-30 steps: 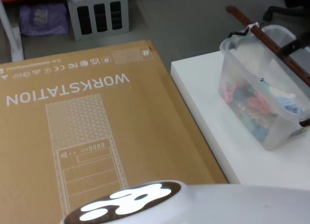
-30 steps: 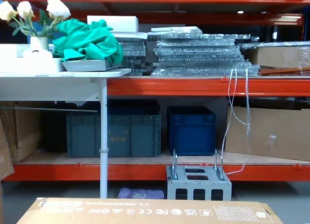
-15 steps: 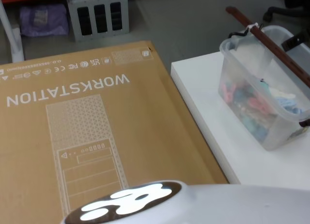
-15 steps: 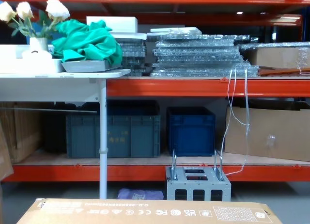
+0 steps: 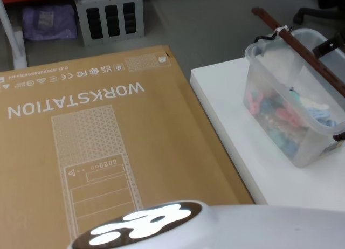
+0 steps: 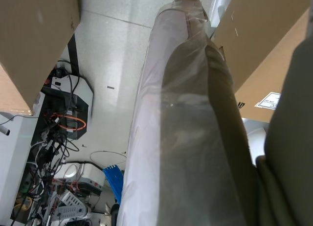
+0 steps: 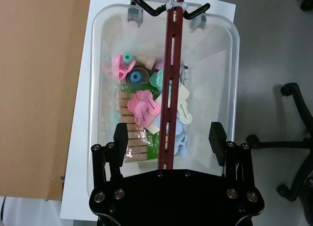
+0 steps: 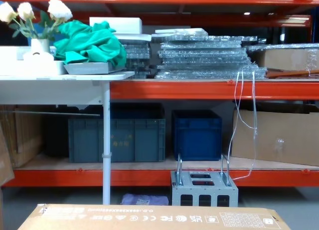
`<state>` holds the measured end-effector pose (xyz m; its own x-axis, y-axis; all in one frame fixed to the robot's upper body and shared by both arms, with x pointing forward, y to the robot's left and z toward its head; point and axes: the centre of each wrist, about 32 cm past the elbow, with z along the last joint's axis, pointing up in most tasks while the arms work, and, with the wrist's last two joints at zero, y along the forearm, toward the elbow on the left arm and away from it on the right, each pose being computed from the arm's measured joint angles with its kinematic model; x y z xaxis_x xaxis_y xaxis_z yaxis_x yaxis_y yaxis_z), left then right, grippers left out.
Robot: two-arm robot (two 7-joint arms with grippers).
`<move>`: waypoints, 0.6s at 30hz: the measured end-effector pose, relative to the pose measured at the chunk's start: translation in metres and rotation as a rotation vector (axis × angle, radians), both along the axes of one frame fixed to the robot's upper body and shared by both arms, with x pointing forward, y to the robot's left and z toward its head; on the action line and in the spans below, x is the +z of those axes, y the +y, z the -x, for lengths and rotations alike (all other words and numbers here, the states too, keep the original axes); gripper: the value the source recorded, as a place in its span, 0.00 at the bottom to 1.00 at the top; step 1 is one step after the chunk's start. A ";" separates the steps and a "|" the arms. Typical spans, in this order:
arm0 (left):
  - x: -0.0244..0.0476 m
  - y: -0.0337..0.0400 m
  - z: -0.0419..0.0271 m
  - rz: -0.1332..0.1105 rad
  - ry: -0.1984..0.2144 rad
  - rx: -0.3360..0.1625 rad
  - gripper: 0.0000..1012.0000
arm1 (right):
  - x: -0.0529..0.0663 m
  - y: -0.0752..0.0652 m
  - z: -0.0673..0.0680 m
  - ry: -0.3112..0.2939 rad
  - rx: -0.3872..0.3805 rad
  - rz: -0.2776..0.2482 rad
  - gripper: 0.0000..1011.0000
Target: Use one hand to grasp the basket and place it at the designated location.
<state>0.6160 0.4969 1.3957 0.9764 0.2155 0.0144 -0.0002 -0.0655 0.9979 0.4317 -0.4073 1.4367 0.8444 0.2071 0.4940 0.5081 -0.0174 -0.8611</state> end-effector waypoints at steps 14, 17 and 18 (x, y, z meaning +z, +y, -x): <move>0.0000 0.0000 0.0000 0.000 0.000 0.000 0.00 | -0.001 0.000 0.000 0.002 0.001 -0.002 0.99; 0.0000 0.0000 0.0000 0.000 0.000 0.000 0.00 | -0.001 0.000 0.000 0.002 0.001 -0.002 0.99; 0.0000 0.0000 0.0000 0.000 0.000 0.000 0.00 | -0.001 0.000 0.000 0.002 0.001 -0.002 0.99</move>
